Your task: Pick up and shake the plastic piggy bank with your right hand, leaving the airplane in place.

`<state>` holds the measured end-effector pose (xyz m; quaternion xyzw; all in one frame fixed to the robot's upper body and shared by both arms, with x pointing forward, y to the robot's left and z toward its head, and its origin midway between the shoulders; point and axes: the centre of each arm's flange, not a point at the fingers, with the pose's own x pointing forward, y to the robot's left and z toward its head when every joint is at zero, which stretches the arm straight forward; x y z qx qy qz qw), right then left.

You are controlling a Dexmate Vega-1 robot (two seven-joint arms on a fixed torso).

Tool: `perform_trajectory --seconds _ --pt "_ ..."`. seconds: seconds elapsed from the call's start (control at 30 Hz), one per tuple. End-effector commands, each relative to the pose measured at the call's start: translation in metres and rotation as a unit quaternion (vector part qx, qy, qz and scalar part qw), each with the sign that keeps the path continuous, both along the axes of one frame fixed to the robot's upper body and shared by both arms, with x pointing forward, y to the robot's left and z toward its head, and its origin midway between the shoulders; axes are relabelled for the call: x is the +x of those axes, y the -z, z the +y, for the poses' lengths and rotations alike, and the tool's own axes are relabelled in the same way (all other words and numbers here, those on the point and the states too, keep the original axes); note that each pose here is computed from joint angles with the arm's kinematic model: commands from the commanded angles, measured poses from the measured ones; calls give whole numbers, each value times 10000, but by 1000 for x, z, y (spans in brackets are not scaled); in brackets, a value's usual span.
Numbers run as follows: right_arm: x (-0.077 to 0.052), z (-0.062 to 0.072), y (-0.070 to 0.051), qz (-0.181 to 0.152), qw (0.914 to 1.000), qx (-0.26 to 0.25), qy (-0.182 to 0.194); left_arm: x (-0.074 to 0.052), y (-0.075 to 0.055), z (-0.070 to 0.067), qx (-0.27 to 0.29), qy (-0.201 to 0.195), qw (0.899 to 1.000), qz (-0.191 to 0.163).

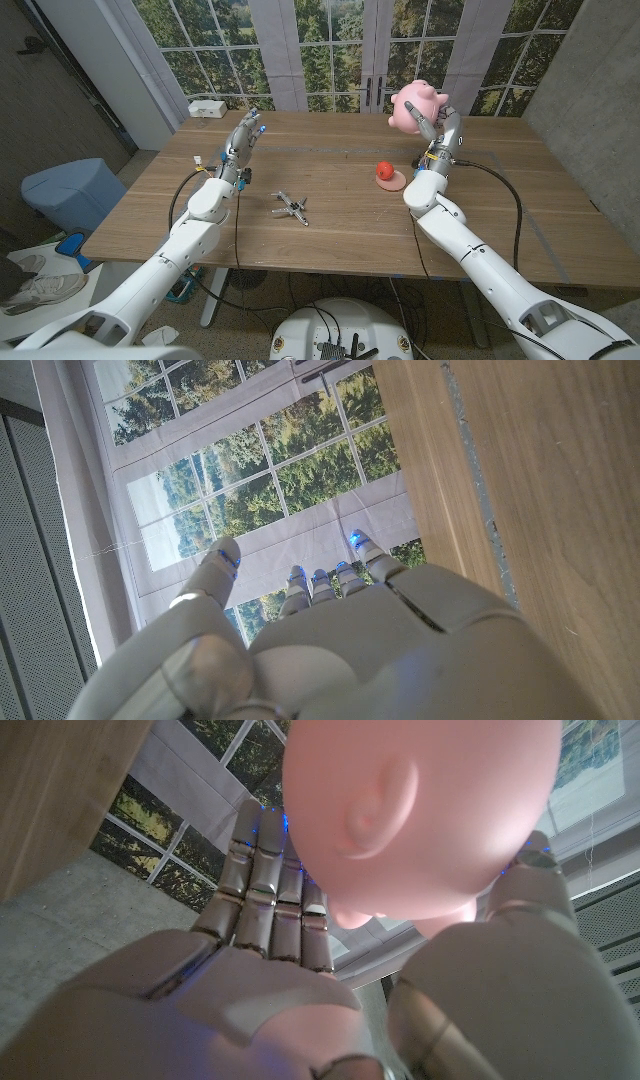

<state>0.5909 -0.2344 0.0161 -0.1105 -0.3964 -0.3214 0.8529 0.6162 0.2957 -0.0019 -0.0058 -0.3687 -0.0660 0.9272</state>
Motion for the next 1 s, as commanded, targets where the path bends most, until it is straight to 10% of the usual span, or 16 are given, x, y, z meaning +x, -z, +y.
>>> perform_trajectory --seconds 0.03,0.67,1.0 --pt "1 -5 -6 332 9957 -804 -332 -2 0 -1 18 -17 10000 9" --pt "5 1 -34 1996 9387 -2506 -1274 -2 -1 -6 34 2 10000 14" --pt "5 2 -34 2191 9333 -2549 -1263 -4 0 -6 38 -5 10000 11"
